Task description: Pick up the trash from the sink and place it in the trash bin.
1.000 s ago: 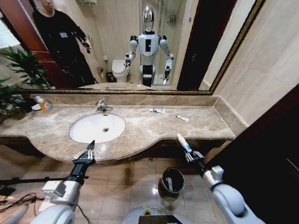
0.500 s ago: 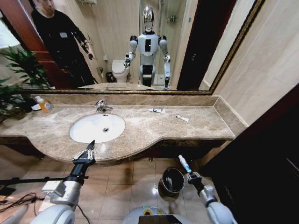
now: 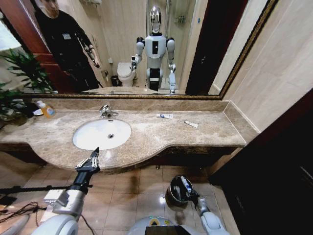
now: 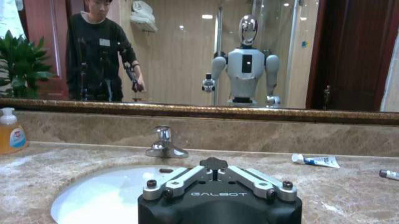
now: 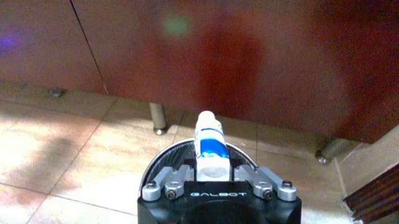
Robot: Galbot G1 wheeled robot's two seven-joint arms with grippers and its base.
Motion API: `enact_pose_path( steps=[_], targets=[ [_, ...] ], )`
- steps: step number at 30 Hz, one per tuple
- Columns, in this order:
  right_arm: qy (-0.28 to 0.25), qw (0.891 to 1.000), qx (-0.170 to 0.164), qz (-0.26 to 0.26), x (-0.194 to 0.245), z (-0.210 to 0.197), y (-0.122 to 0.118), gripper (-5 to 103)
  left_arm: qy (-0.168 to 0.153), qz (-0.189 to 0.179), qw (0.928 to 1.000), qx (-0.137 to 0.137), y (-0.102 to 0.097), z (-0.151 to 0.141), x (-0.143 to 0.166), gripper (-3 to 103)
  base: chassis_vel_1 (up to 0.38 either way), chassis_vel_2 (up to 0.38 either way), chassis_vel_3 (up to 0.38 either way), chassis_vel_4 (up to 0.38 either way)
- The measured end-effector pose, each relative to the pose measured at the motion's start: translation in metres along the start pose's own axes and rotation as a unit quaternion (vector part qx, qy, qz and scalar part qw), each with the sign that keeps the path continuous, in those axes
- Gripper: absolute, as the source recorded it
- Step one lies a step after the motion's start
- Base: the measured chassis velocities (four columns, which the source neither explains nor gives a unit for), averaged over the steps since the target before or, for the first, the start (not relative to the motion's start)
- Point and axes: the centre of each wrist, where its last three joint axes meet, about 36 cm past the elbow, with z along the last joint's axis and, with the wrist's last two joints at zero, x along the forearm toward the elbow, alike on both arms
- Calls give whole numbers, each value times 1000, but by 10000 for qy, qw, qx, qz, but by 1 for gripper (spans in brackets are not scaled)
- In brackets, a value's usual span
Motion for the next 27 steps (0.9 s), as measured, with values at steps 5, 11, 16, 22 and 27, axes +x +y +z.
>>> enact_pose_path(
  steps=[5, 11, 16, 22, 27],
  targets=[
    [98, 9999, 82, 54, -14, 11, 9, 38, 0, 0, 10000, 0, 0, 0, 0, 0, 0, 0, 0, 0],
    [73, 9998, 31, 182, -16, 10, 19, 60, 0, 0, 10000, 0, 0, 0, 0, 0, 0, 0, 0, 0],
    [-71, 9996, 114, 240, -12, 1, 11, 82, 0, 0, 10000, 0, 0, 0, 0, 0, 0, 0, 0, 0],
    [-223, 9991, 122, 337, 1, -8, 3, 97, 0, 0, 10000, 0, 0, 0, 0, 0, 0, 0, 0, 0],
    [-438, 9968, 26, 662, 21, -23, -9, 100, 0, 0, 10000, 0, 0, 0, 0, 0, 0, 0, 0, 0]
  ],
)
